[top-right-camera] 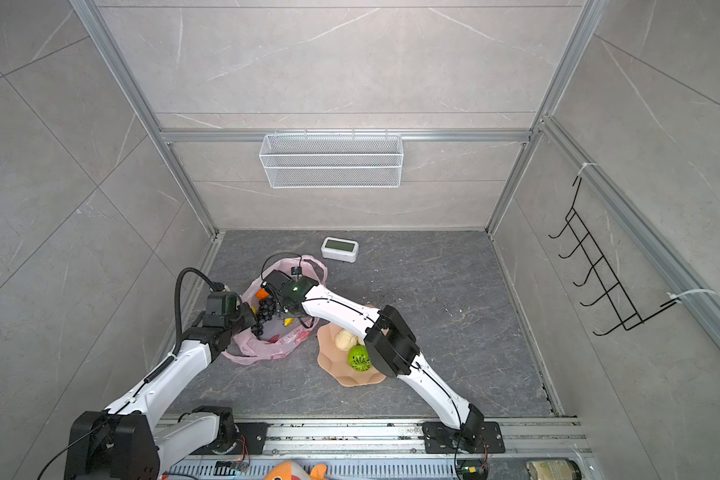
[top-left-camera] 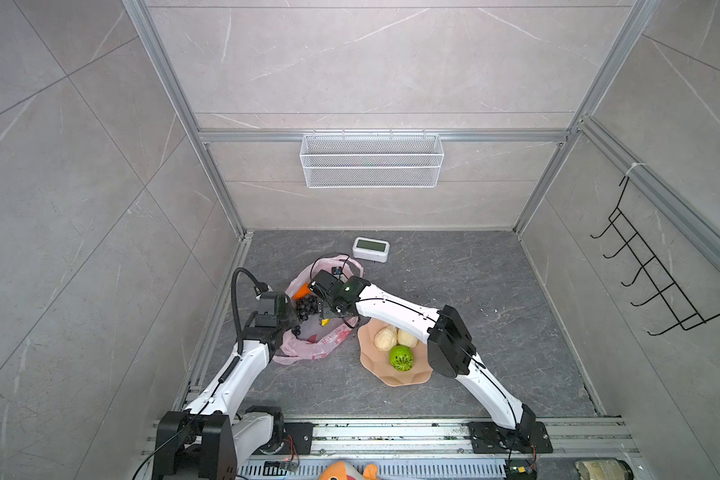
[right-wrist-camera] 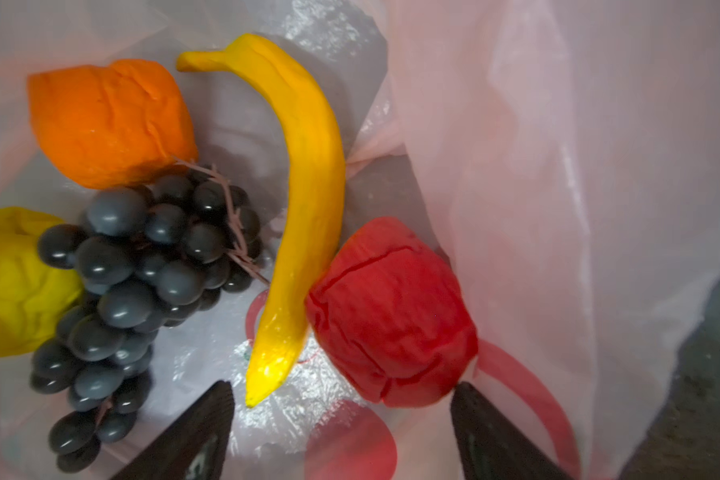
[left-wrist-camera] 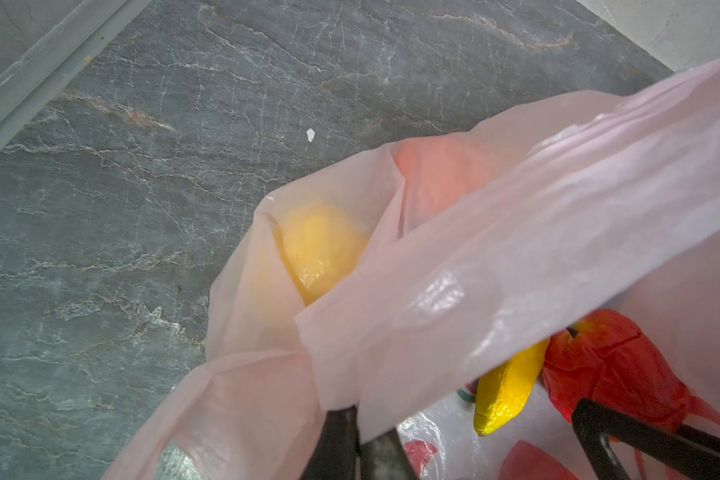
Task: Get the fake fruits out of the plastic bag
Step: 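Lower the right gripper into the bag and grasp the red apple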
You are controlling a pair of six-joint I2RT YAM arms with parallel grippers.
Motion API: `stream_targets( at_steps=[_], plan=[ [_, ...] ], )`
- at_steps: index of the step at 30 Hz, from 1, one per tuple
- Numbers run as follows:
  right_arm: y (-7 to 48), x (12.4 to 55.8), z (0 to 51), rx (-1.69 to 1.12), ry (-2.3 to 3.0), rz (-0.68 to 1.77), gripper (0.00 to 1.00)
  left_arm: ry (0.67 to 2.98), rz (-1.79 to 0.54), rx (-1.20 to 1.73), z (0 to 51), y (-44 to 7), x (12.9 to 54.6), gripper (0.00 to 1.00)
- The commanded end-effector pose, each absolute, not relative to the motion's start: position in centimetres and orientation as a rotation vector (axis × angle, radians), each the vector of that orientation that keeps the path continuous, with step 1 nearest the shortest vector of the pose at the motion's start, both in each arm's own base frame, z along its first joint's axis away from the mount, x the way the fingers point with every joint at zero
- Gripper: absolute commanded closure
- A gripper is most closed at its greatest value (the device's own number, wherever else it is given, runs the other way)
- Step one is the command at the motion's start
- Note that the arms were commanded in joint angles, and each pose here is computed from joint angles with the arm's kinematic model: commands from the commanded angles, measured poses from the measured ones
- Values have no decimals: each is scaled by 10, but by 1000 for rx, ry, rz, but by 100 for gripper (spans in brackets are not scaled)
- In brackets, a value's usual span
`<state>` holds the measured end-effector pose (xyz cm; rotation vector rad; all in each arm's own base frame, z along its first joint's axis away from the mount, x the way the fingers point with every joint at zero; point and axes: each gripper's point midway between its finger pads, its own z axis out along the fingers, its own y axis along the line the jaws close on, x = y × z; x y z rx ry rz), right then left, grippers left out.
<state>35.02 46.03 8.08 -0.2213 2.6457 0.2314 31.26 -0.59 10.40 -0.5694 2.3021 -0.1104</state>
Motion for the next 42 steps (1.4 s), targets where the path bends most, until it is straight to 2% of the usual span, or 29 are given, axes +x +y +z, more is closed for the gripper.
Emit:
stream_targets(
  at_steps=[1, 18, 31, 38, 42],
  plan=[
    [455, 355, 73, -178, 2667, 228, 15, 2274, -147, -574, 111, -10, 318, 100],
    [446, 383, 56, -149, 2672, 108, 9, 2276, -135, -578, 109, -8, 318, 100],
    [446, 406, 54, -113, 2642, 157, 14, 2283, -133, -576, 107, -9, 319, 100],
    [450, 406, 60, -116, 2633, 192, 25, 2283, -134, -573, 108, -9, 319, 100],
    [449, 406, 61, -121, 2629, 189, 27, 2280, -135, -576, 108, -9, 320, 100]
  ],
)
